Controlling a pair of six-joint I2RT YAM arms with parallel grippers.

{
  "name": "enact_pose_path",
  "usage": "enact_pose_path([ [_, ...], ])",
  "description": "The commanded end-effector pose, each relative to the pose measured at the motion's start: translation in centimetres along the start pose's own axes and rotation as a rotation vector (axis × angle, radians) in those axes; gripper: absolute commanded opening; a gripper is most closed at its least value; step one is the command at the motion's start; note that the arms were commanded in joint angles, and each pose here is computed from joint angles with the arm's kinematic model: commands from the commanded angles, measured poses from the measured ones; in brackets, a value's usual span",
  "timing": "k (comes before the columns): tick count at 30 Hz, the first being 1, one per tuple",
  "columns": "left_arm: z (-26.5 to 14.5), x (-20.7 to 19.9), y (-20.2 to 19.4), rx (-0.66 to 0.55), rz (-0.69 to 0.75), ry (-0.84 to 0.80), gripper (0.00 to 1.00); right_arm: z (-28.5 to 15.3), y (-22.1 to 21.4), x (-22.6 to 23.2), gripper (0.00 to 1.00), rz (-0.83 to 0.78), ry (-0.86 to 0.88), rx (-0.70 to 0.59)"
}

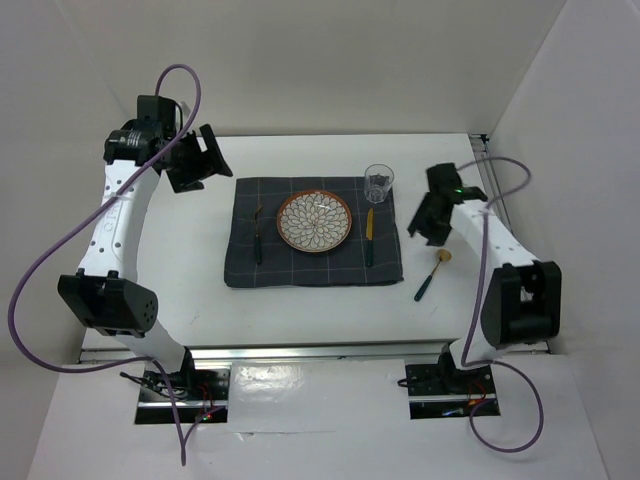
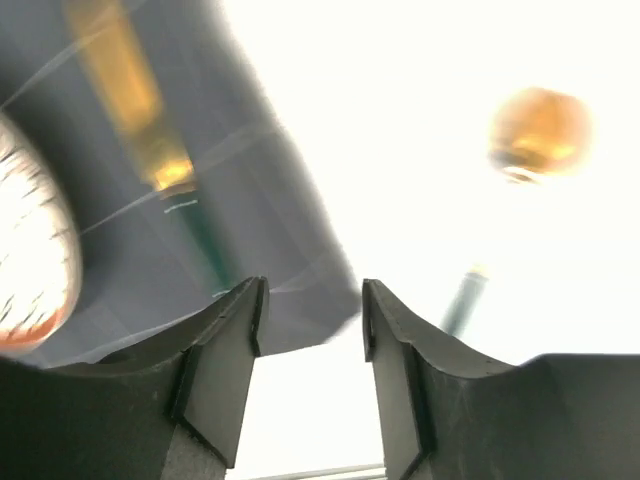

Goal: Set the dinner table for one person

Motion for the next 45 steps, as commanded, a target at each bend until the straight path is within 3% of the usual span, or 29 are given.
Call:
enact_pose_path([
  [1, -0.4, -0.1, -0.1, -0.009, 0.026, -0.016, 0.89, 0.6, -2.8, -5.1, 0.55, 0.171, -0.069, 0.092],
  [7, 0.0, -0.2, -0.6, 0.002, 0.033, -0.027, 0.89, 1.8, -5.4, -8.7, 0.57, 0.313, -0.101, 0.161],
  [13, 0.1, 0.2, -0.7, -0.009, 0.042, -0.007, 0.89, 3.6, -6.6, -9.4, 0.57, 0.331, -0.125, 0.175],
  [18, 0.1, 0.2, -0.7, -0.009, 0.042, -0.007, 0.89, 5.1, -8.3, -9.5, 0.51, 0.312, -0.106, 0.232],
  [22, 0.1, 0.2, -0.7, -0.009, 0.042, -0.007, 0.89, 5.5, -8.0, -9.2, 0.43, 0.293, -0.091, 0.214],
  [25, 0.1, 0.2, -0.7, -0.009, 0.042, -0.007, 0.89, 4.8, -6.9, -9.1, 0.2, 0.256, -0.153, 0.176],
  [26, 0.1, 0.2, -0.7, -0.009, 0.042, -0.007, 0.89, 4.0, -5.3, -8.6, 0.08, 0.235, -0.153, 0.121],
  [28, 0.1, 0.2, -0.7, -0.009, 0.042, -0.007, 0.89, 2.6, -4.0, -7.5, 0.0, 0.163, -0.168, 0.062],
  [30, 0.1, 0.2, -0.7, -0.009, 0.042, -0.007, 0.89, 0.8, -1.3, -5.6, 0.0, 0.062, -0.087, -0.014],
  [33, 0.1, 0.2, -0.7, -0.009, 0.042, -0.007, 0.89, 0.2, 0.6, -2.1, 0.0, -0.066, 0.037, 0.001],
  [35, 0.1, 0.1, -0.7, -0.009, 0.033, -0.007, 0.89, 1.3, -0.1, 0.1, 0.0, -0.133, 0.057, 0.094],
  [38, 0.1, 0.1, -0.7, -0.009, 0.033, -0.007, 0.89, 2.4, -0.3, 3.1, 0.0, -0.214, 0.078, 0.121],
  [45, 0.0, 0.3, -0.8, -0.014, 0.033, 0.001, 0.89, 5.5, -1.2, 5.9, 0.0, -0.231, 0.106, 0.16],
])
Point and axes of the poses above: each gripper's point midway between its finger pads, its own z axis out along the fingers, its own x axis along the line the jaws close on, y = z × x, the point moved 6 cm from there along -z, back along the fingers, and after that the axes turned 5 degrees about -z, right-handed, at the moved point
